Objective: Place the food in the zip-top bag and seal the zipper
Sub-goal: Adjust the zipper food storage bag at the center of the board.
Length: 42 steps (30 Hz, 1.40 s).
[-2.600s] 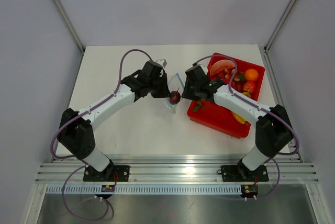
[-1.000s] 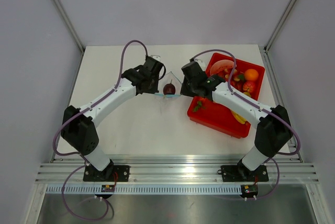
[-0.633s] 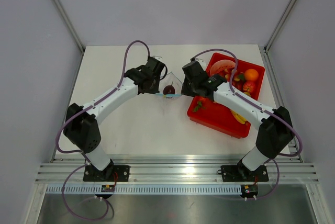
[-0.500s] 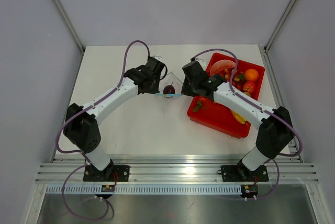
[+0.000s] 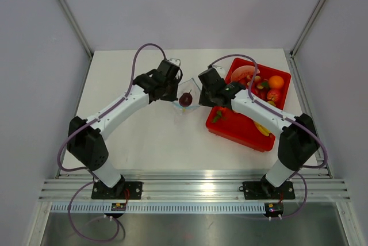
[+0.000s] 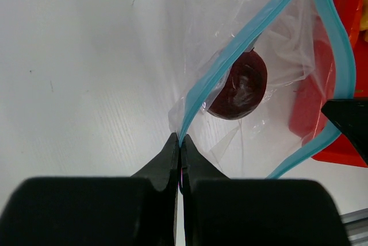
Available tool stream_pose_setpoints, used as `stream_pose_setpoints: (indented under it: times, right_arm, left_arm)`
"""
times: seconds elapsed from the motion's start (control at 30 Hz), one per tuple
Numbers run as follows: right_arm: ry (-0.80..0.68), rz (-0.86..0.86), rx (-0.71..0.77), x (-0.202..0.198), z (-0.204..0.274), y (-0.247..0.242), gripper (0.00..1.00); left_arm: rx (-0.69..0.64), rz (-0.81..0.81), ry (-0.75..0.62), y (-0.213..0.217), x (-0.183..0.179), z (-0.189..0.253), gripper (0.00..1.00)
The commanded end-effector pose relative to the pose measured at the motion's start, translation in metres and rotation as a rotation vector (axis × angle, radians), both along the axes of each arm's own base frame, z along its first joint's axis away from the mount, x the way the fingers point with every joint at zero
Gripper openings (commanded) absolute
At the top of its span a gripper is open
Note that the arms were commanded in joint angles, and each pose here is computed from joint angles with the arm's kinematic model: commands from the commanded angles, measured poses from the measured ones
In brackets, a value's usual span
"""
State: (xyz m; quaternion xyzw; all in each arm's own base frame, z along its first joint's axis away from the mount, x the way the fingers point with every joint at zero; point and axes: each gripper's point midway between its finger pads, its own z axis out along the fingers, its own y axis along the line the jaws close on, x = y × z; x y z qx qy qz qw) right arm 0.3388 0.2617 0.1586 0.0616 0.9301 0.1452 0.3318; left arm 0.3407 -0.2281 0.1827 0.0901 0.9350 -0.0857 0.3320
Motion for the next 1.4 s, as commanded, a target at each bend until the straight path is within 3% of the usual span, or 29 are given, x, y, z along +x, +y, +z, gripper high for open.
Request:
stream_pose_setpoints:
  times: [0.0, 0.13, 0.27, 0.37, 0.43, 0.63, 0.73, 0.97, 1.07, 1.23, 1.37]
  right_arm:
    - [0.035, -0.013, -0.093, 0.009, -0.030, -0.006, 0.00]
    - [0.001, 0.007, -0.033, 0.009, -0.008, 0.001, 0.00]
    - [-0.095, 0.022, 0.034, 0.013, 0.052, 0.005, 0.00]
    - [-0.144, 0.037, 0.098, 0.011, 0.075, 0.009, 0.00]
    - [-0.149, 0.038, 0.119, 0.012, 0.072, 0.013, 0.00]
    - [0.023, 0.045, 0.009, 0.009, -0.008, 0.015, 0.00]
    - [0.032, 0.055, 0.026, 0.006, -0.006, 0.018, 0.00]
    - [-0.102, 0.057, 0.095, 0.010, 0.059, 0.016, 0.00]
    - [-0.072, 0.057, 0.072, 0.011, 0.039, 0.016, 0.00]
    - [0.056, 0.051, -0.010, 0.005, -0.022, 0.013, 0.00]
    - [0.035, 0.049, 0.014, 0.004, -0.017, 0.013, 0.00]
  left_arm:
    - [-0.015, -0.013, 0.049, -0.009, 0.003, -0.025, 0.00]
    - [-0.028, -0.021, 0.039, -0.012, 0.004, -0.011, 0.00]
    - [-0.157, -0.062, -0.079, -0.018, -0.002, 0.067, 0.00]
    - [-0.224, -0.073, -0.132, -0.021, -0.004, 0.098, 0.00]
    - [-0.218, -0.056, -0.107, -0.019, 0.000, 0.083, 0.00]
    - [-0.086, -0.012, 0.105, -0.012, 0.003, -0.018, 0.00]
    - [-0.074, -0.018, 0.099, -0.010, 0.001, -0.010, 0.00]
    - [-0.271, -0.137, -0.061, -0.029, -0.008, 0.096, 0.00]
    - [-0.249, -0.114, -0.036, -0.026, -0.005, 0.077, 0.00]
    - [-0.120, -0.050, 0.174, -0.013, -0.006, -0.025, 0.00]
    - [-0.159, -0.064, 0.139, -0.016, -0.008, -0.015, 0.00]
